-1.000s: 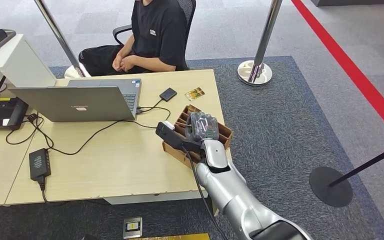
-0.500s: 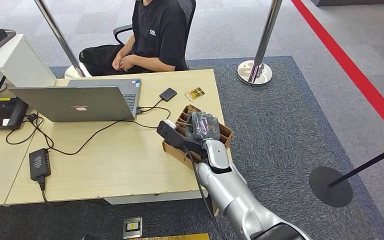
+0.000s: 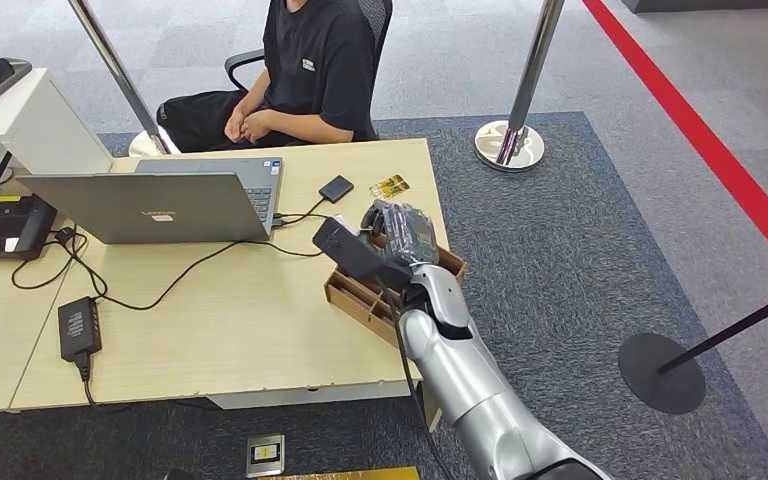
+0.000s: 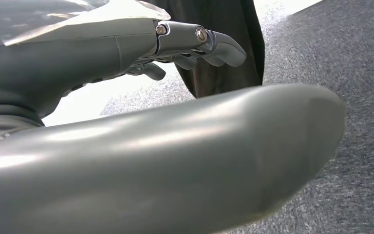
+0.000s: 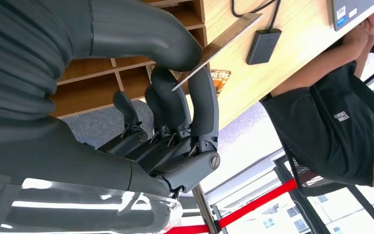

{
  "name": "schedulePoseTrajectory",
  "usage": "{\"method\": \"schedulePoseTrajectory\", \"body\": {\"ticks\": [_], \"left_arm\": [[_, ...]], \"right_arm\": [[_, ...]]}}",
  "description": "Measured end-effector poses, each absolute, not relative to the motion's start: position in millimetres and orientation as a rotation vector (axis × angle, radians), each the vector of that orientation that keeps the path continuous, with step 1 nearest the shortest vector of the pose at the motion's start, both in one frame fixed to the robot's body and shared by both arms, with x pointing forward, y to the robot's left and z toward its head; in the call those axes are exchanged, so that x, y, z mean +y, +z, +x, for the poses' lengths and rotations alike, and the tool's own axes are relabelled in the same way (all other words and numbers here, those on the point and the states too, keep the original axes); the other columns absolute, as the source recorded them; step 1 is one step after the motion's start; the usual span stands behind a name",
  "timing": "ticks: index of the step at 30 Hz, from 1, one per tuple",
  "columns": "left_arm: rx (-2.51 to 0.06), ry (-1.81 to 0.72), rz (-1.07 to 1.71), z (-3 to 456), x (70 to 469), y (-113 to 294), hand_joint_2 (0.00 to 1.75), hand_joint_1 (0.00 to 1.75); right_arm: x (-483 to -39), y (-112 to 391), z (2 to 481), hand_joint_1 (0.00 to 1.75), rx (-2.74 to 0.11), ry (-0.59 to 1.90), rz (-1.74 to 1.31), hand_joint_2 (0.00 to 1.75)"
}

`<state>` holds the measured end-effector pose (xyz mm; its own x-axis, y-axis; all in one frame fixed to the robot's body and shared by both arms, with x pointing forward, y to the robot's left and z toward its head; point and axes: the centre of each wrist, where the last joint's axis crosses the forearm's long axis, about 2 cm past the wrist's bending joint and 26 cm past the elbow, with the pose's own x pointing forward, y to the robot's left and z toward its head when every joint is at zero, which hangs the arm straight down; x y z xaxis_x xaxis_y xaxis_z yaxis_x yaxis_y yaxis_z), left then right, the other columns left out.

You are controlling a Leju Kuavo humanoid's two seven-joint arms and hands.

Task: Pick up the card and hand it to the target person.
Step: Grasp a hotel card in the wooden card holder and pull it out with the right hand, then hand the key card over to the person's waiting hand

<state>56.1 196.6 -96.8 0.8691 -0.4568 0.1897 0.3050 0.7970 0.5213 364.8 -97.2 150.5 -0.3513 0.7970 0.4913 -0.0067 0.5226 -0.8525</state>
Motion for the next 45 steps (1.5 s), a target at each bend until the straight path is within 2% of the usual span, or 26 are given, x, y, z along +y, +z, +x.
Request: {"method": "schedulePoseTrajectory", "body": {"ticks": [14,22,32,45], "left_arm": [[-0.318,-0.419,0.501,56.2,196.5,-96.8,0.00,0.00],[-0.318,-0.427,0.499,56.8,196.2,-96.7,0.00,0.00],[-0.315,-0.441,0.494,60.3,195.4,-96.2,0.00,0.00],[-0.311,-0.438,0.497,62.0,194.7,-95.8,0.00,0.00]], "right_arm": [[-100.7,176.6,369.2,1.37,-1.801,0.885,-0.616,1.75],[-103.8,181.7,381.1,1.46,-1.767,0.872,-0.676,1.75],[-108.0,183.0,398.8,1.49,-1.716,0.894,-0.750,1.75],[-91.9,192.0,404.7,1.41,-1.722,0.927,-0.752,1.75]]}}
